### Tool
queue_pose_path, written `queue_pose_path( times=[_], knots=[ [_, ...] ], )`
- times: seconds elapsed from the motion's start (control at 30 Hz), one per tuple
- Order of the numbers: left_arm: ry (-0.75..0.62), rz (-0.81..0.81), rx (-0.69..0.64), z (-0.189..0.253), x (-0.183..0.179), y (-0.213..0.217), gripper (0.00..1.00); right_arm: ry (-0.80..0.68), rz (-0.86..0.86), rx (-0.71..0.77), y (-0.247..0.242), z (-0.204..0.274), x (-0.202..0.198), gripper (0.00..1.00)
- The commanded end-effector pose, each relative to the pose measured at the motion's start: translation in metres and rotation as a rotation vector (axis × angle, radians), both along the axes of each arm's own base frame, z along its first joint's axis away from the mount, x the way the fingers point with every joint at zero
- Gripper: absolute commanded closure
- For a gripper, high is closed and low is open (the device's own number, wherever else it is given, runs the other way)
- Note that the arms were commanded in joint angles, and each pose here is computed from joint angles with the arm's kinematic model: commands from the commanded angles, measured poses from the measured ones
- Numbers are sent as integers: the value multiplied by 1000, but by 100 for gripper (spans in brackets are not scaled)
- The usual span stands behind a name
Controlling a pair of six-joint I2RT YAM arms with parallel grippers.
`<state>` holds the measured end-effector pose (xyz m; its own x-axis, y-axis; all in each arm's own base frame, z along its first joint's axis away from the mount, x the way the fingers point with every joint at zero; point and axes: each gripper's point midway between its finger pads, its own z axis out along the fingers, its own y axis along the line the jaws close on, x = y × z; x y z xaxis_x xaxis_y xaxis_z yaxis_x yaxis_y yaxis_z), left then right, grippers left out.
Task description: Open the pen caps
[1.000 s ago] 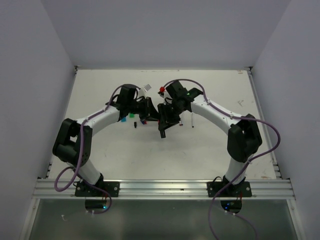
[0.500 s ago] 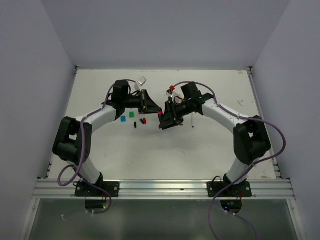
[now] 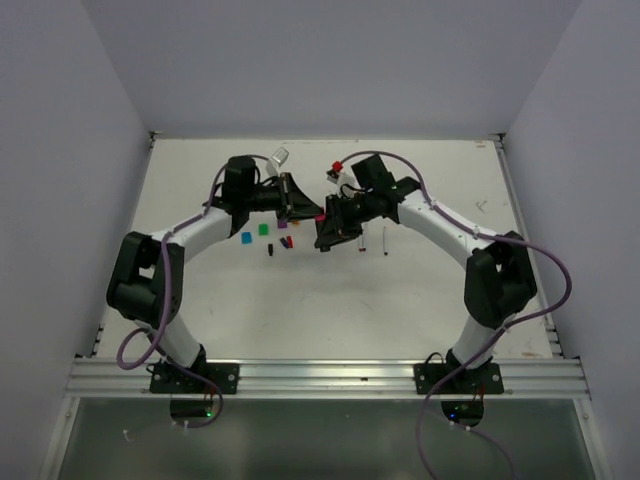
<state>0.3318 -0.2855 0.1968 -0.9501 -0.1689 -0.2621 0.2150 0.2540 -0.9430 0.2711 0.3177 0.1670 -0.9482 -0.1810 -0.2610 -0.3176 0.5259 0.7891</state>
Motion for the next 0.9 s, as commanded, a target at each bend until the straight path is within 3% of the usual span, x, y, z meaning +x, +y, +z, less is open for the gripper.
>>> queue_pose_path(
  times=[0.0, 0.07, 0.17, 0.23, 0.4, 0.5, 0.6, 0.87],
  knots=[
    [124, 42, 157, -23, 4, 4, 100, -305, -193, -568, -68, -26, 52, 100],
    [173, 77, 240, -35, 13, 10, 100, -453, -228, -841, -94, -22, 66, 100],
    [223, 143, 271, -42, 22, 20, 100, -537, -247, -965, -105, -16, 74, 100],
    [216, 184, 252, -36, 30, 27, 100, -520, -264, -964, -108, -18, 75, 100],
    [159, 294, 317, -38, 54, 70, 100, -335, -319, -705, -100, -27, 78, 100],
    [133, 349, 463, -53, 61, 106, 100, -287, -359, -671, -111, -30, 94, 100],
    [127, 415, 710, -79, 59, 152, 100, -246, -448, -644, -128, -26, 124, 100],
    [147, 526, 1000, -114, 46, 209, 100, -128, -583, -721, -175, -55, 185, 100]
  ],
)
